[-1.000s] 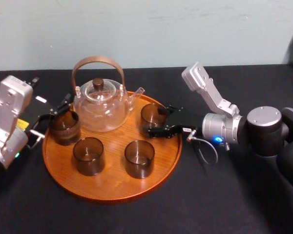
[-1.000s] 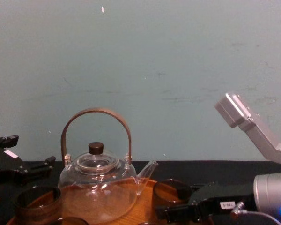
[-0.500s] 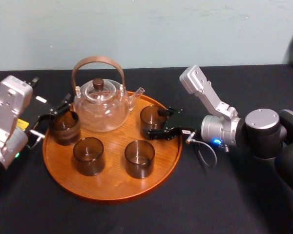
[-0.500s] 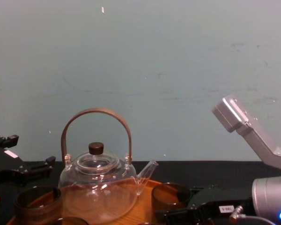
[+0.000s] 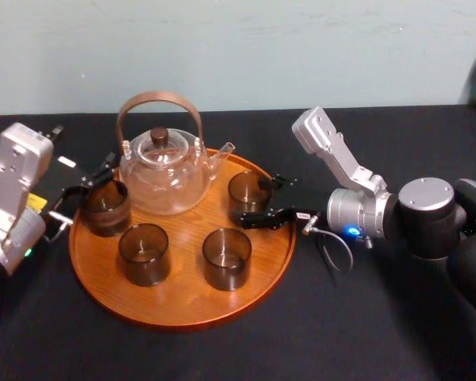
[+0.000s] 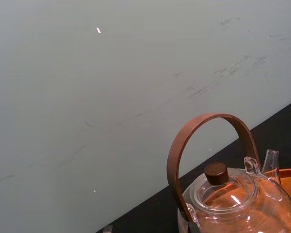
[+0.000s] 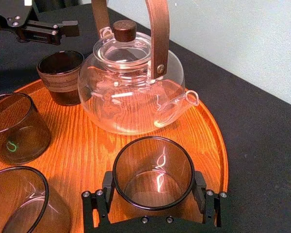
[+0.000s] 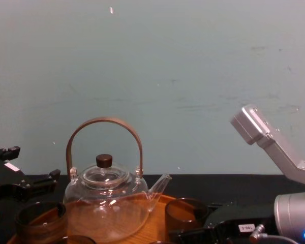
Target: Pick up the glass from the table and place it on the tray.
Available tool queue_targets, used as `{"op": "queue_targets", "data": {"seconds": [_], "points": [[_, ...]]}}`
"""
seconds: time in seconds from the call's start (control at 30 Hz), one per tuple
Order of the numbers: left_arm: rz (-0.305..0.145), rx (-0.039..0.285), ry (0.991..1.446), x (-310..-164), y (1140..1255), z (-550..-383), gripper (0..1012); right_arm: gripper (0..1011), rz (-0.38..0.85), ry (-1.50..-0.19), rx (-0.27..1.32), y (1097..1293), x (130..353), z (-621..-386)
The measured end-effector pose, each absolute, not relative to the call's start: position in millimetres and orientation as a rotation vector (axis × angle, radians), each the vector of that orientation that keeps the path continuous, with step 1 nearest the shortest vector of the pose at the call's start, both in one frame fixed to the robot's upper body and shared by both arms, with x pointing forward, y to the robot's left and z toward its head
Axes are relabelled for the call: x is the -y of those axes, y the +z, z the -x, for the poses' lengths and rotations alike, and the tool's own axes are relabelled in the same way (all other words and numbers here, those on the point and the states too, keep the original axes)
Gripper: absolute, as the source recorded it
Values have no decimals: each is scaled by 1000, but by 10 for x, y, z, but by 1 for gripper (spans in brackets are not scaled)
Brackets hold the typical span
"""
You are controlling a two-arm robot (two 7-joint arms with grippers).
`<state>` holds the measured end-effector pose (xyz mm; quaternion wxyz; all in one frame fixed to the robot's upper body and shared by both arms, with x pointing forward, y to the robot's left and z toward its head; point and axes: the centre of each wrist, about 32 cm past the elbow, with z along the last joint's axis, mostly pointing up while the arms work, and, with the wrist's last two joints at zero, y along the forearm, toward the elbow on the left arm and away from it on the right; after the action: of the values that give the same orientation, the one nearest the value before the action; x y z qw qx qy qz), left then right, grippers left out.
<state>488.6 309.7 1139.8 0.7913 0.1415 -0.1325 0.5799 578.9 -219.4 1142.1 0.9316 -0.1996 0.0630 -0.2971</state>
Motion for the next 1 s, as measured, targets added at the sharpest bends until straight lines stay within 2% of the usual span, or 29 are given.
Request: {"op": "queue_targets", "data": {"seconds": [0.57, 1.0], "points": [[-304, 285, 1248, -3097, 11398, -4886, 1001, 1002, 399, -604, -133, 11430, 2211, -5788], [-304, 285, 1248, -3097, 11398, -4886, 1001, 1002, 357, -584, -126, 11533, 2456, -5629]]}}
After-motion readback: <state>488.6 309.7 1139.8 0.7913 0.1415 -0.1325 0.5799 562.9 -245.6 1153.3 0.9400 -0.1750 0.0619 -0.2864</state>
